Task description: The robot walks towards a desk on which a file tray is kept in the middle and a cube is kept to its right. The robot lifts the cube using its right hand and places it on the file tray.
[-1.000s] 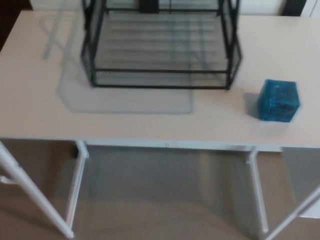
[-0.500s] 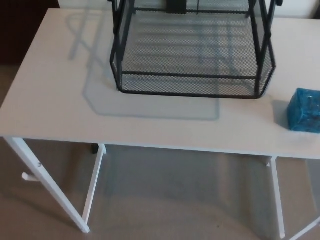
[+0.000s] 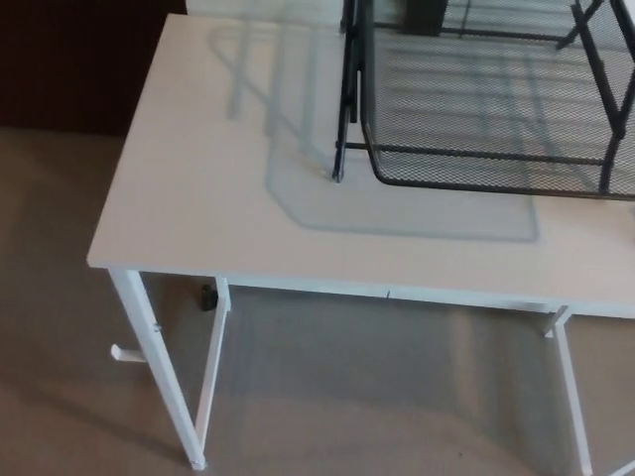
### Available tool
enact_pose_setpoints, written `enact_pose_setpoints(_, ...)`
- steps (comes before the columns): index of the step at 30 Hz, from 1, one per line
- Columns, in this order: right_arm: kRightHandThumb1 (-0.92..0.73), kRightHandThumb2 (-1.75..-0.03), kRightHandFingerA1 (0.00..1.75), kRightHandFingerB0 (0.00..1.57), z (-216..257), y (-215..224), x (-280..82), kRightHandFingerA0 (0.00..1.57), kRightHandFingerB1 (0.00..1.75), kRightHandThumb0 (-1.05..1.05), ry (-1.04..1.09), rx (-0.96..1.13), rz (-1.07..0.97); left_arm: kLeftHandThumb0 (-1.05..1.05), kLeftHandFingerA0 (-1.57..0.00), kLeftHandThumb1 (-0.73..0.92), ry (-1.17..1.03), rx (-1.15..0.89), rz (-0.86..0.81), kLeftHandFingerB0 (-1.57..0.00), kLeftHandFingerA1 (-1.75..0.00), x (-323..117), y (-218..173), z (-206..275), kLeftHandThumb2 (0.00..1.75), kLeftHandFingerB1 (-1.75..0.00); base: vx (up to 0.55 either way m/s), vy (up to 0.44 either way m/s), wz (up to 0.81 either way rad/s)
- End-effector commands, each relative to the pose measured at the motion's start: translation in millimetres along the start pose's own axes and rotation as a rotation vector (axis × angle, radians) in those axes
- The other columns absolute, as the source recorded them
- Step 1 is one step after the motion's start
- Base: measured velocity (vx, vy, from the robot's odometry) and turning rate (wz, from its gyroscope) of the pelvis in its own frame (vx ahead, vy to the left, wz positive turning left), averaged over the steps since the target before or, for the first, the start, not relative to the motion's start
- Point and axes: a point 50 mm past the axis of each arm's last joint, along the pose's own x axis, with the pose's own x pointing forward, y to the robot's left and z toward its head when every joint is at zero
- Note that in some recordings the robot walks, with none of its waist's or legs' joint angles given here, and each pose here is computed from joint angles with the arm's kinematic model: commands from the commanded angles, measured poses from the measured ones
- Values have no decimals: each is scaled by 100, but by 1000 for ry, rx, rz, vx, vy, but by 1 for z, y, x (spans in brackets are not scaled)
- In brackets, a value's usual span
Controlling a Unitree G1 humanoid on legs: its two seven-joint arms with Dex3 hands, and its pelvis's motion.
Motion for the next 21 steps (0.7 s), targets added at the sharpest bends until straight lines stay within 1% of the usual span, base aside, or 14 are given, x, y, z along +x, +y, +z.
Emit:
enact_pose_setpoints(1,-64,-60,50,7,0,-5,-1,32,31,-77,16,-26,6,-48,-57,30,-3,5,11,-45,-85,-1,3,-2,108,-78,0,0,0)
enact_pose_setpoints(3,-67,-61,52,5,2,-5,-1,39,32,-74,19,-44,0,-43,-56,34,2,0,10,-44,-81,-1,3,-4,107,-75,0,0,0)
enact_pose_setpoints(5,-38,-96,50,2,3,-5,-1,0,52,-37,-5,45,21,-48,-56,34,5,-13,4,-42,-84,-2,2,-5,109,-76,-9,-110,3)
enact_pose_setpoints(6,-45,-81,50,3,3,-7,-2,16,39,-66,-6,107,42,-44,-56,35,12,-17,4,-42,-81,-1,2,-6,109,-74,-15,-139,-3)
enact_pose_setpoints(8,-47,-81,52,4,3,-7,-1,25,40,-68,-8,95,31,-45,-57,35,14,-15,3,-43,-82,-2,1,-8,109,-74,-45,-246,-1)
enact_pose_setpoints(9,-63,-59,45,8,3,-7,-1,32,32,-69,-7,55,21,-42,-54,36,13,-14,2,-44,-81,-2,1,-8,110,-74,3,-73,-7)
enact_pose_setpoints(10,-53,-86,55,9,4,-7,-1,32,40,-80,2,-16,2,-41,-55,36,14,-21,1,-45,-81,-2,1,-8,110,-75,7,-93,-1)
enact_pose_setpoints(12,-53,-89,60,5,5,-8,-1,39,38,-77,-5,-111,-30,-42,-56,36,21,-20,2,-44,-82,-2,0,-11,109,-75,8,-9,-3)
enact_pose_setpoints(13,-71,-62,70,6,6,-7,0,73,31,-77,15,-190,-45,-44,-56,33,18,-36,7,-43,-82,-2,-1,-13,108,-75,0,0,0)
enact_pose_setpoints(14,-58,-90,71,7,6,-8,0,62,34,-83,18,-148,-37,-45,-56,33,21,-26,9,-43,-81,-2,-1,-14,108,-74,29,34,-7)
enact_pose_setpoints(18,-56,-91,67,5,6,-7,-1,59,36,-79,7,-198,-58,-49,-56,32,16,-13,1,-45,-84,-2,-1,-15,109,-76,2,84,-6)
enact_pose_setpoints(19,-69,-62,50,8,5,-7,-1,42,27,-74,-24,-151,-33,-49,-56,31,19,-21,-4,-43,-84,-2,-2,-16,108,-77,8,171,-6)
enact_pose_setpoints(20,-58,-93,65,6,5,-7,-1,47,31,-79,-16,-171,-44,-49,-55,31,13,-19,-6,-42,-84,-3,-1,-14,109,-77,2,180,-3)
enact_pose_setpoints(21,-58,-93,65,6,5,-7,-1,47,31,-79,-16,-172,-44,-49,-55,31,13,-19,-6,-42,-84,-3,-1,-14,109,-77,-42,232,17)
